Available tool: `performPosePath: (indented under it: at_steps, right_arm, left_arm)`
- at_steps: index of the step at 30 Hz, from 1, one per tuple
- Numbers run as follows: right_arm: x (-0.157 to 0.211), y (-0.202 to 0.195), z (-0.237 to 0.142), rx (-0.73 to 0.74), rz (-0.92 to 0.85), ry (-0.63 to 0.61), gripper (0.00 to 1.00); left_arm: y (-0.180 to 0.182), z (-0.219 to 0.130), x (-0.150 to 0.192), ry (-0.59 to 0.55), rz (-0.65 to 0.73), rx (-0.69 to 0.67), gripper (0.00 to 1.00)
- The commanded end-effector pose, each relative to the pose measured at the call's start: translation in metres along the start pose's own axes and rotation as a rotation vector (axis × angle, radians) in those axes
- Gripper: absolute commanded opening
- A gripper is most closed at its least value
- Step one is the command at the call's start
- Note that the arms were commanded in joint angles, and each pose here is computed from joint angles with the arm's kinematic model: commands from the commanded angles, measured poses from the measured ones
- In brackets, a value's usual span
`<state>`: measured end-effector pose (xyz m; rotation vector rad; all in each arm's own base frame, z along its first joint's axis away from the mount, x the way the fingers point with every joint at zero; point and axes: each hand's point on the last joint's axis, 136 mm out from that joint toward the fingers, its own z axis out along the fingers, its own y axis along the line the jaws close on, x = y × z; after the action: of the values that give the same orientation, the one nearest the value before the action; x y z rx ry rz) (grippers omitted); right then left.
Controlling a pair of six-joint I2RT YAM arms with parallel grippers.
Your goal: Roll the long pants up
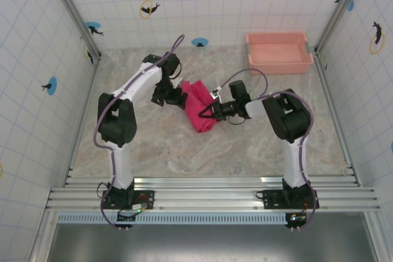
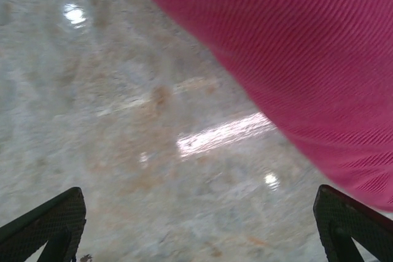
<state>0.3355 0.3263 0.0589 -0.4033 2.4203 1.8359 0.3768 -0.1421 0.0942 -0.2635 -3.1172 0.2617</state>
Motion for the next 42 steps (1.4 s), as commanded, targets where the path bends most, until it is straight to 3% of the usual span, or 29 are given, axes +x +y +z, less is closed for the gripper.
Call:
performPosePath:
  at_steps: [1, 9, 13, 20, 27, 28, 30, 34, 36, 42]
  right_arm:
    - [0.011, -0.041, 0.003, 0.082, 0.142, -0.016, 0.33]
    - [0.013, -0.042, 0.010, 0.044, 0.158, 0.015, 0.33]
    - [0.022, -0.042, 0.020, 0.033, 0.169, 0.052, 0.33]
    - [0.031, -0.047, 0.032, 0.034, 0.197, 0.098, 0.33]
    - [0.032, -0.049, 0.034, 0.039, 0.199, 0.109, 0.35]
    - [0.033, -0.049, 0.033, 0.045, 0.196, 0.113, 0.35]
    - [0.035, -0.045, 0.030, 0.049, 0.188, 0.125, 0.39]
    - [0.042, -0.024, 0.009, 0.140, 0.109, 0.211, 0.63]
    - [0.044, -0.004, -0.007, 0.168, 0.051, 0.257, 0.70]
    - [0.020, 0.007, -0.071, 0.264, 0.045, 0.086, 0.83]
  left_arm:
    - [-0.030, 0.014, -0.029, -0.116, -0.151, 0.201, 0.98]
    - [-0.028, 0.036, -0.051, -0.159, -0.235, 0.216, 0.97]
    - [-0.044, 0.039, -0.075, -0.230, -0.274, 0.336, 0.98]
    - [-0.067, 0.059, -0.093, -0.210, -0.291, 0.445, 0.98]
    - [-0.079, 0.083, -0.085, -0.071, -0.258, 0.349, 0.98]
    - [-0.077, 0.101, -0.080, -0.021, -0.262, 0.312, 0.98]
    - [-0.077, 0.109, -0.075, 0.016, -0.251, 0.275, 0.98]
    - [-0.067, 0.122, -0.058, 0.097, -0.257, 0.180, 0.98]
    - [-0.064, 0.126, -0.052, 0.114, -0.245, 0.143, 0.97]
    - [-0.053, 0.127, -0.038, 0.149, -0.224, 0.047, 0.98]
